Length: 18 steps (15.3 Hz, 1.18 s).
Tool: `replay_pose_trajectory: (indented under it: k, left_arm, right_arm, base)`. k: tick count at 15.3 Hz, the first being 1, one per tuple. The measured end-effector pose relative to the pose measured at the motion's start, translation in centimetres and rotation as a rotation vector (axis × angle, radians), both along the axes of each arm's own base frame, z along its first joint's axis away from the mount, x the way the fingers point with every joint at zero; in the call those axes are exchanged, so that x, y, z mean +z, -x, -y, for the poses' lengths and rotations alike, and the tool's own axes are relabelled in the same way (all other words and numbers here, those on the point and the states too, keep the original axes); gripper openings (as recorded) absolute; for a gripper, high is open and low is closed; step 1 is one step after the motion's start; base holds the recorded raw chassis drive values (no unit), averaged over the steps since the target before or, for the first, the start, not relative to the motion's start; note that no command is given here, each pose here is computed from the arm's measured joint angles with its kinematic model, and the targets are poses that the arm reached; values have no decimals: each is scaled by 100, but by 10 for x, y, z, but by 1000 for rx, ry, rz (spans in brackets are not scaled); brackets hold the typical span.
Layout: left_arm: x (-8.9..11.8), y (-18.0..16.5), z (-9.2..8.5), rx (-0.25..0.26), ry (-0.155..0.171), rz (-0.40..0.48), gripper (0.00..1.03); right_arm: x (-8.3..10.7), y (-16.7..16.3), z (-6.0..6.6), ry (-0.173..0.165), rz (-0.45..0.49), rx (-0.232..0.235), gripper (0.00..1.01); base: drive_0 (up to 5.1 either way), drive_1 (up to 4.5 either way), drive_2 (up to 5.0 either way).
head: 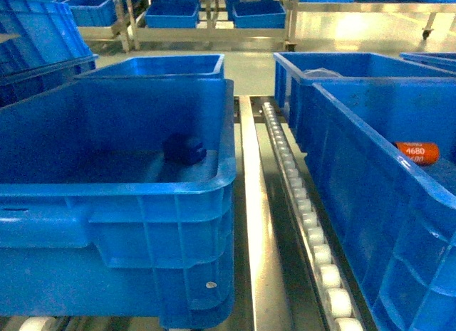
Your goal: Sort blue parts and orange caps into right shelf containers
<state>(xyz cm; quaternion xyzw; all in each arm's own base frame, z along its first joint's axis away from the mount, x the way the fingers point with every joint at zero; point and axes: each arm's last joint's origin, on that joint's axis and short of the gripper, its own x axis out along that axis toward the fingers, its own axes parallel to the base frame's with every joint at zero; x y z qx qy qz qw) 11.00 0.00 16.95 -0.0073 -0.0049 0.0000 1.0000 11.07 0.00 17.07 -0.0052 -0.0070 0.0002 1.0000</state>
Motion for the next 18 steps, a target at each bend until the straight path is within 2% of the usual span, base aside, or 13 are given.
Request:
replay_pose_trajectory:
  k: [2, 3, 4, 5, 6, 8, 15, 18]
  left_arm:
    - [0, 2, 0, 0, 0, 1, 2]
    - [-4, 7, 0, 0, 0, -37, 2]
    - [-5, 12, 0, 2, -1, -33, 2]
    - [0, 13, 0, 2, -1, 10, 2]
    - [-2, 13, 0, 0, -3, -4, 2]
    - [-4, 12, 0, 5, -4, -18, 2]
    - [-4, 12, 0, 0, -3, -12, 2]
    - [-4, 12, 0, 0, -4, -12, 41]
  right_arm:
    - [0, 2, 0, 0, -1, 0, 1]
    - [-1, 3, 0, 0, -7, 0, 1]
    - [-7, 9, 0, 0, -56, 3, 1]
    - [-3, 14, 0, 0, -2, 0, 1]
    - [-1, 14, 0, -1, 13, 2, 1]
    - [-4, 13, 0, -1, -19, 0, 1]
    - [-4, 13, 0, -2, -11, 0, 2]
    - [-4, 13, 0, -2, -10, 0, 42]
  base:
    - [0, 0, 0]
    - [0, 0, 0]
    - [0, 0, 0]
    - [0, 0, 0]
    - [0, 0, 0]
    - [0, 0, 0]
    - [0, 0, 0]
    - [0, 0, 0]
